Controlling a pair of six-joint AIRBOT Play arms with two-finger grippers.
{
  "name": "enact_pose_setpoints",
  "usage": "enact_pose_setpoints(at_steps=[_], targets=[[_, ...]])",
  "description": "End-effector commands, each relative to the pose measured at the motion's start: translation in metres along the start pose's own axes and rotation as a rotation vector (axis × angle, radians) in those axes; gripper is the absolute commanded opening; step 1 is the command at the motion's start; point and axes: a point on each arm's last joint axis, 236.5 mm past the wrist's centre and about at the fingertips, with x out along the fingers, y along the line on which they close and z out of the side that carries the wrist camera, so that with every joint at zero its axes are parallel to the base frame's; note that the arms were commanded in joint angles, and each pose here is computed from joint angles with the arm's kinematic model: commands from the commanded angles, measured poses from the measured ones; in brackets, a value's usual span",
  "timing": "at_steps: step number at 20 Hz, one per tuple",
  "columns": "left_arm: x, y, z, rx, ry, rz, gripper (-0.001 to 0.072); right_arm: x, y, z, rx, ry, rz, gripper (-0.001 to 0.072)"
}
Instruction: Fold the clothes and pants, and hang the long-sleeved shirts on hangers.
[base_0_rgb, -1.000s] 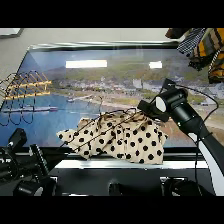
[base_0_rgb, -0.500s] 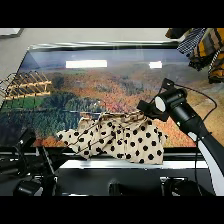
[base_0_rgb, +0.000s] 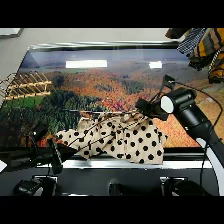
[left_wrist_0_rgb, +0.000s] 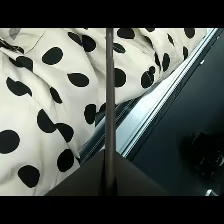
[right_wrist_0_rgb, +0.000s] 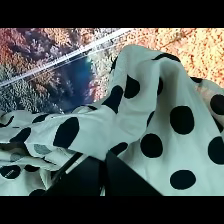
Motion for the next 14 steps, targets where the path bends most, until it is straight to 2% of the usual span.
enact_pose_setpoints(at_steps=[1, 14], targets=[[0.004, 0.001, 0.001, 0.052, 0.005, -0.016, 0.0016, -0.007, -0.002, 0.001, -0.016, -0.011, 0.001, 0.0016], [0.045, 0.016, 0.012, 0.060, 0.004, -0.122, 0.0016, -0.071, 0.016, -0.009, -0.063, -0.056, 0.177, 0.0016]])
